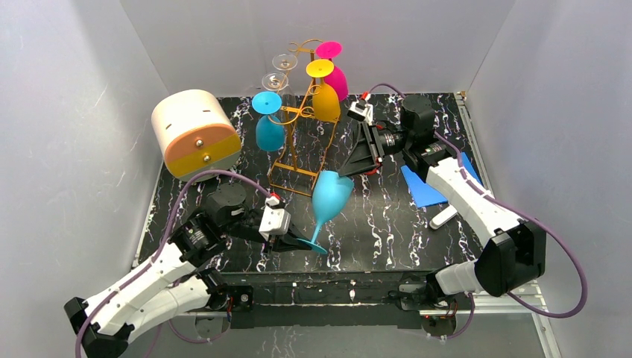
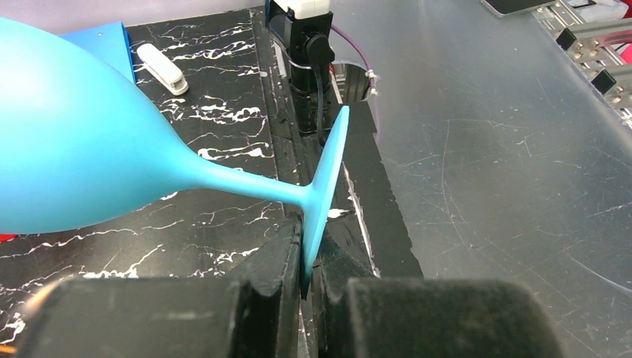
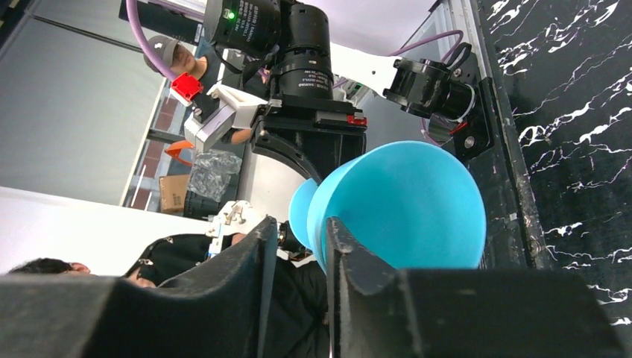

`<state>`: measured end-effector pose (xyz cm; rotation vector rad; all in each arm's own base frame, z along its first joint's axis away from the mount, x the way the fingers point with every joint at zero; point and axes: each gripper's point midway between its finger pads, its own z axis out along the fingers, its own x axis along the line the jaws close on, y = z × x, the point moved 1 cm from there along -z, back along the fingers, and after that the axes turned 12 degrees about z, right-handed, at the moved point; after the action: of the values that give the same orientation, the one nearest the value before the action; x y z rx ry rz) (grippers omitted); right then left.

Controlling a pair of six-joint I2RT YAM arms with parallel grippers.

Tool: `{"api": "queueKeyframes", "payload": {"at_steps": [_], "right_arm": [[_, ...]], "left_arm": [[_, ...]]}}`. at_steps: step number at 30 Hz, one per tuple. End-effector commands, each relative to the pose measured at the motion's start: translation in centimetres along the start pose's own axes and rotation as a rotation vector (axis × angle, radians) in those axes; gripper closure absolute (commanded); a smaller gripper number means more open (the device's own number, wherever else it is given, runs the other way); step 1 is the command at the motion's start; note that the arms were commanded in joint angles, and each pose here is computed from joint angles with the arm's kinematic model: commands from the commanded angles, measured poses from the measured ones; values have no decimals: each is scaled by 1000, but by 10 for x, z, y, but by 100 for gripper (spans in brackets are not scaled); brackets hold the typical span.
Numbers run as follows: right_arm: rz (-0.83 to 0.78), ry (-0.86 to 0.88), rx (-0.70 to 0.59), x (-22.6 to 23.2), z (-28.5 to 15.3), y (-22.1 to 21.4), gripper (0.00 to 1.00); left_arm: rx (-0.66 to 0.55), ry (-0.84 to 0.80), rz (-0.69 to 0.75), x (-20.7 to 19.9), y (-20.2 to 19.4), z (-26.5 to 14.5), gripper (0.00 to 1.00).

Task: Take the wine glass off the wine glass rack
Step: Place the wine glass at the center of the board.

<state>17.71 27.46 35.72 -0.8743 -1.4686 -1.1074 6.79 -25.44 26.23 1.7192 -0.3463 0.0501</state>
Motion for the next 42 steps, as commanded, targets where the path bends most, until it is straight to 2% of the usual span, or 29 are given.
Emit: {"api": "queueKeyframes", "payload": {"at_steps": [1,8,10,11,18,23,27,30,34,39,42], "right_arm": [[-35,33,88,16,-3,-21,61],[-23,25,85,11,-3,-22,68],[-19,21,83,9,-4,-24,78],[-20,20,81,8,-4,-24,80],[2,15,77,6,-4,-26,72],[-10,15,75,8,-4,-28,87],[-11,15,75,8,-4,-28,90],[-26,13,67,9,-4,-29,99],[-35,1,44,7,-3,-27,99],[-36,-20,3,-1,-3,-28,99],[-37,-23,-3,-2,-3,-30,99]], "left_arm": [[-19,19,23,13,9,5,100],[-1,-18,6,12,2,9,100],[-8,-8,4,13,3,9,100],[-6,0,6,14,3,9,100],[13,36,-1,18,-2,8,100],[19,47,-4,19,-4,7,100],[23,48,-12,20,-5,9,100],[27,44,-21,19,-8,9,100],[15,62,-48,20,-5,8,100],[5,86,-69,18,-1,4,87],[-3,85,-79,14,0,3,72]]}}
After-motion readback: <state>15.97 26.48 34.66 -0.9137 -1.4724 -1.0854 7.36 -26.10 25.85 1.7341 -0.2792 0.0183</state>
